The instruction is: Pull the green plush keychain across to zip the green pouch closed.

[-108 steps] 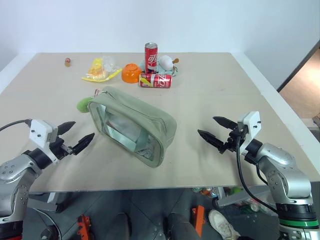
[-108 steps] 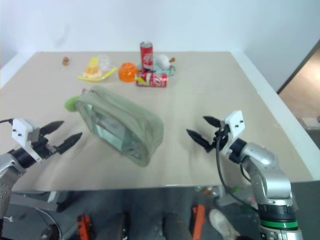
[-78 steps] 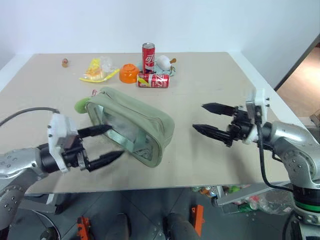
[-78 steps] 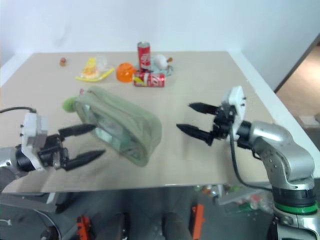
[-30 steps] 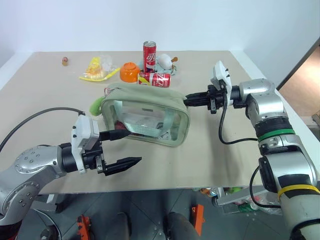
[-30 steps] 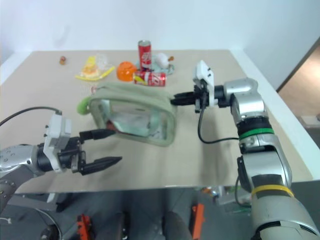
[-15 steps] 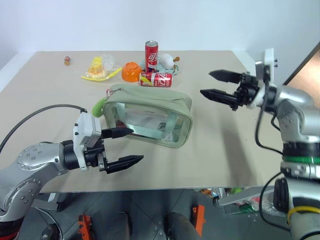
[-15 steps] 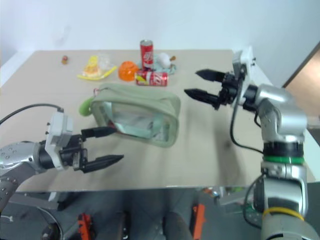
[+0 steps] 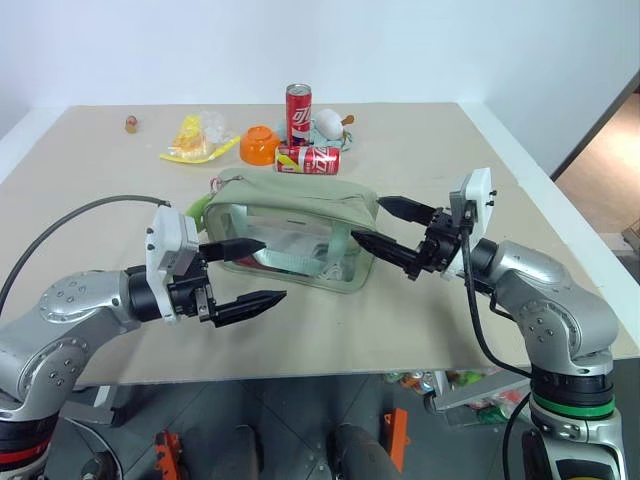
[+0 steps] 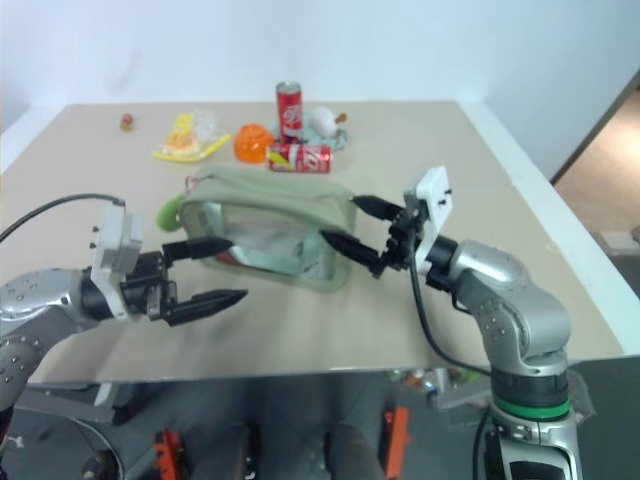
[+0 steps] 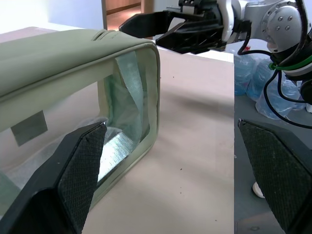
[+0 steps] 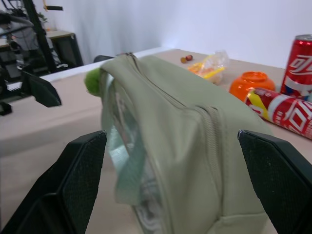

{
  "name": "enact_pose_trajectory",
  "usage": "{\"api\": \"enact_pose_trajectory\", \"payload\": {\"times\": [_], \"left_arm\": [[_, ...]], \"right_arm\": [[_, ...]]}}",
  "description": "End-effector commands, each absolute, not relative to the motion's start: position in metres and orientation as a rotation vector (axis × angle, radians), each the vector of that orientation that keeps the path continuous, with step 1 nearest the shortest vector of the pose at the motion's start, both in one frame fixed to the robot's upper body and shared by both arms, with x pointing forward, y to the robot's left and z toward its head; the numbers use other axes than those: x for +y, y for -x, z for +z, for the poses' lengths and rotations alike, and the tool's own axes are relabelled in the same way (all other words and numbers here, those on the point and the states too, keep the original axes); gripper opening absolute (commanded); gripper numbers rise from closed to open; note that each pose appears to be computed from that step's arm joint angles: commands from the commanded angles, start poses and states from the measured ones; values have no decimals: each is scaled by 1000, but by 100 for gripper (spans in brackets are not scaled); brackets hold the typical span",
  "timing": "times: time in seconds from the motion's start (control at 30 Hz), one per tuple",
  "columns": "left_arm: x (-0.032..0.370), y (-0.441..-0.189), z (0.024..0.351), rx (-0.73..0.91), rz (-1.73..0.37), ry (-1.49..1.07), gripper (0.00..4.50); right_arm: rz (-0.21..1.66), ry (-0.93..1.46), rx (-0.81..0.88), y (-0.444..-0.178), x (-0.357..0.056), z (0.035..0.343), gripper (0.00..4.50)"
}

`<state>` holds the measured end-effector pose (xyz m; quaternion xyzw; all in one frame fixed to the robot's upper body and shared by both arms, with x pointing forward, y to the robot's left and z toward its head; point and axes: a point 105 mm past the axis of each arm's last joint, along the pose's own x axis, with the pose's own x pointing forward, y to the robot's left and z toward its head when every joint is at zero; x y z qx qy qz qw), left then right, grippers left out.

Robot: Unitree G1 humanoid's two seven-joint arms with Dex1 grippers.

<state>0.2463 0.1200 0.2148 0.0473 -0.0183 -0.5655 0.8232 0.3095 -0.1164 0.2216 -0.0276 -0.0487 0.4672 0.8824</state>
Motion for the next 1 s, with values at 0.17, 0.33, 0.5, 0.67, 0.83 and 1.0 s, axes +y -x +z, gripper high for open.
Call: {"api": "enact_pose_trajectory", "payload": {"times": [0.17,0.33,0.5,0.67,0.83,1.0], "left_arm": [[118,-246,217,-57,-1199,-138,450],[120,-248,216,-59,-1183,-140,450],[121,-249,215,-58,-1169,-145,450],[121,-250,215,-60,-1165,-150,450],[121,-250,215,-62,-1164,-159,450],[122,-249,215,-57,-1158,-167,450]], "right_arm": [[999,104,-120,-308,-114,220,223],[1011,116,-141,-308,-111,221,46],[1080,186,-193,-302,-104,227,3],[1173,262,-281,-305,-104,242,3],[1245,325,-292,-312,-114,245,3],[1265,334,-257,-317,-120,235,3]]}}
